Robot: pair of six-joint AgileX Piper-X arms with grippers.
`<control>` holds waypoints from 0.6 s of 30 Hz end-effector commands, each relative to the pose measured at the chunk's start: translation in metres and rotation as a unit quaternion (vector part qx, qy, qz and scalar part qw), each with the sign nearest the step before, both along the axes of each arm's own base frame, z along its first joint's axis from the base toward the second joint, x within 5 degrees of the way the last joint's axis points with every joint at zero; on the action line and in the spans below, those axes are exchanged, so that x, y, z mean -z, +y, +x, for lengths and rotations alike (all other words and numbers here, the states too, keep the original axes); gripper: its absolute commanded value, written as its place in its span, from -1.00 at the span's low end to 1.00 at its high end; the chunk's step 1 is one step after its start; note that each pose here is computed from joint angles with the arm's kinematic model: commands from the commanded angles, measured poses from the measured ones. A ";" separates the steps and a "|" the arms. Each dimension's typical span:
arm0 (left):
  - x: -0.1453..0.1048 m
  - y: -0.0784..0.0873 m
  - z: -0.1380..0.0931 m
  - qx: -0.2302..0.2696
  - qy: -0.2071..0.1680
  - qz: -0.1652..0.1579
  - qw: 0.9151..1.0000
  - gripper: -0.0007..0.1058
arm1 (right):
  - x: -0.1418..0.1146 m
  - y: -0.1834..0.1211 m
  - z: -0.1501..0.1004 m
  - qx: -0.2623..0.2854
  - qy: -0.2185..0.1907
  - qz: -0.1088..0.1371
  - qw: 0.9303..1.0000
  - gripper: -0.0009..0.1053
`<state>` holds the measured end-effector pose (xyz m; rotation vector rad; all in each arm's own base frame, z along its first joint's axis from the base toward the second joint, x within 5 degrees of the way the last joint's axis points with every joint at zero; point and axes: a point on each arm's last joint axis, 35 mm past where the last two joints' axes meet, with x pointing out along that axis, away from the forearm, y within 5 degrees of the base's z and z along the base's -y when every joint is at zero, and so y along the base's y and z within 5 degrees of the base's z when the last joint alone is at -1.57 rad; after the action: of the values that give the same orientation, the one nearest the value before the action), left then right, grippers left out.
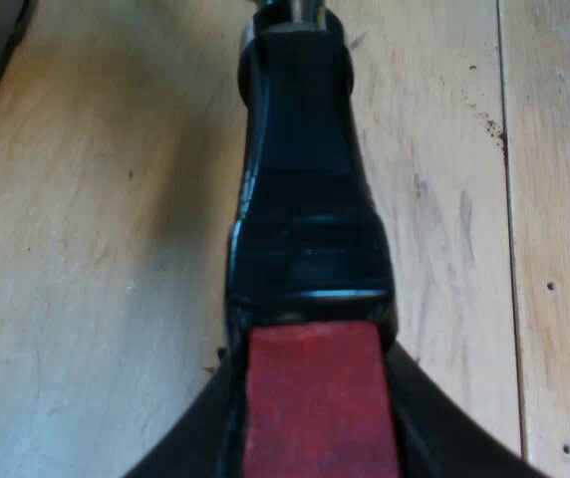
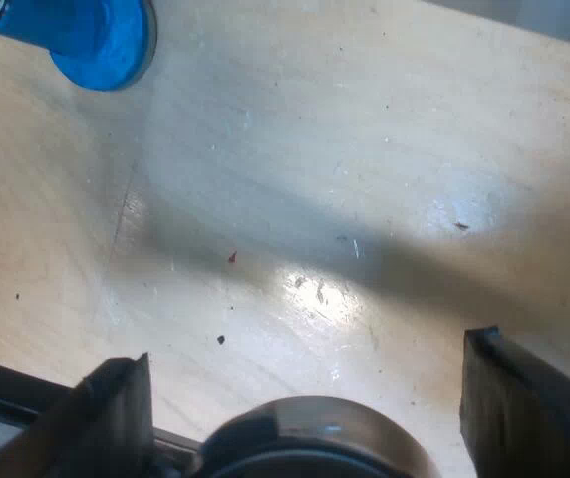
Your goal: Put the handle in the coffee machine
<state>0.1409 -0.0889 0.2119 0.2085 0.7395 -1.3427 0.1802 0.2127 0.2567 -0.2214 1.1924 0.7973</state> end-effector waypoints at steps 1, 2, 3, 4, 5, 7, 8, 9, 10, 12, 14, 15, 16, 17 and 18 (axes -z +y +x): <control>-0.005 -0.003 0.000 0.019 -0.007 -0.027 0.999 -0.98 | -0.009 -0.002 0.000 -0.005 -0.019 0.009 1.000 0.24; -0.005 -0.003 0.000 0.019 -0.007 -0.027 0.999 -0.98 | -0.009 -0.002 0.000 -0.004 -0.021 0.009 1.000 0.24; -0.005 -0.003 0.000 0.019 -0.007 -0.027 0.999 -0.98 | -0.011 -0.003 0.000 -0.001 -0.028 0.007 1.000 0.24; -0.005 -0.003 0.000 0.019 -0.007 -0.027 0.999 -0.98 | -0.012 -0.004 -0.001 0.000 -0.032 0.005 0.999 0.24; -0.005 -0.003 0.000 0.019 -0.007 -0.027 0.999 -0.98 | -0.013 -0.004 -0.001 0.000 -0.035 0.004 0.999 0.24; -0.005 -0.003 0.000 0.017 -0.007 -0.024 1.000 -0.98 | -0.015 -0.005 -0.001 0.002 -0.042 0.003 0.999 0.24; -0.005 -0.003 0.000 0.017 -0.007 -0.024 1.000 -0.98 | -0.015 -0.005 -0.001 0.002 -0.043 0.003 0.999 0.24; -0.004 -0.002 0.000 0.014 -0.003 -0.021 1.000 -0.98 | -0.016 -0.006 -0.002 0.003 -0.048 0.002 0.999 0.24; -0.004 -0.002 0.000 0.007 0.010 -0.020 1.000 -0.98 | -0.027 -0.012 -0.004 0.012 -0.083 -0.001 0.997 0.24; -0.004 -0.002 -0.001 0.003 0.018 -0.019 1.000 -0.98 | -0.034 -0.016 -0.006 0.019 -0.099 0.000 0.995 0.24; -0.004 -0.001 -0.002 0.003 0.021 -0.018 1.000 -0.98 | -0.035 -0.017 -0.007 0.022 -0.105 -0.003 0.994 0.24; -0.004 -0.001 -0.002 0.003 0.021 -0.018 1.000 -0.98 | -0.036 -0.017 -0.007 0.024 -0.107 -0.003 0.994 0.24; -0.004 -0.001 -0.003 0.003 0.021 -0.018 1.000 -0.98 | -0.040 -0.020 -0.008 0.029 -0.118 -0.004 0.993 0.24; -0.006 0.000 -0.004 0.000 0.017 -0.017 1.000 -0.98 | -0.041 -0.020 -0.009 0.031 -0.123 -0.005 0.992 0.24; -0.006 0.001 -0.004 0.000 0.016 -0.018 1.000 -0.98 | -0.044 -0.023 -0.010 0.036 -0.131 -0.007 0.991 0.24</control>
<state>0.1381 -0.0875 0.2099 0.1778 0.8003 -1.3267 0.1719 0.1947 0.2915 -0.2603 1.0007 0.7036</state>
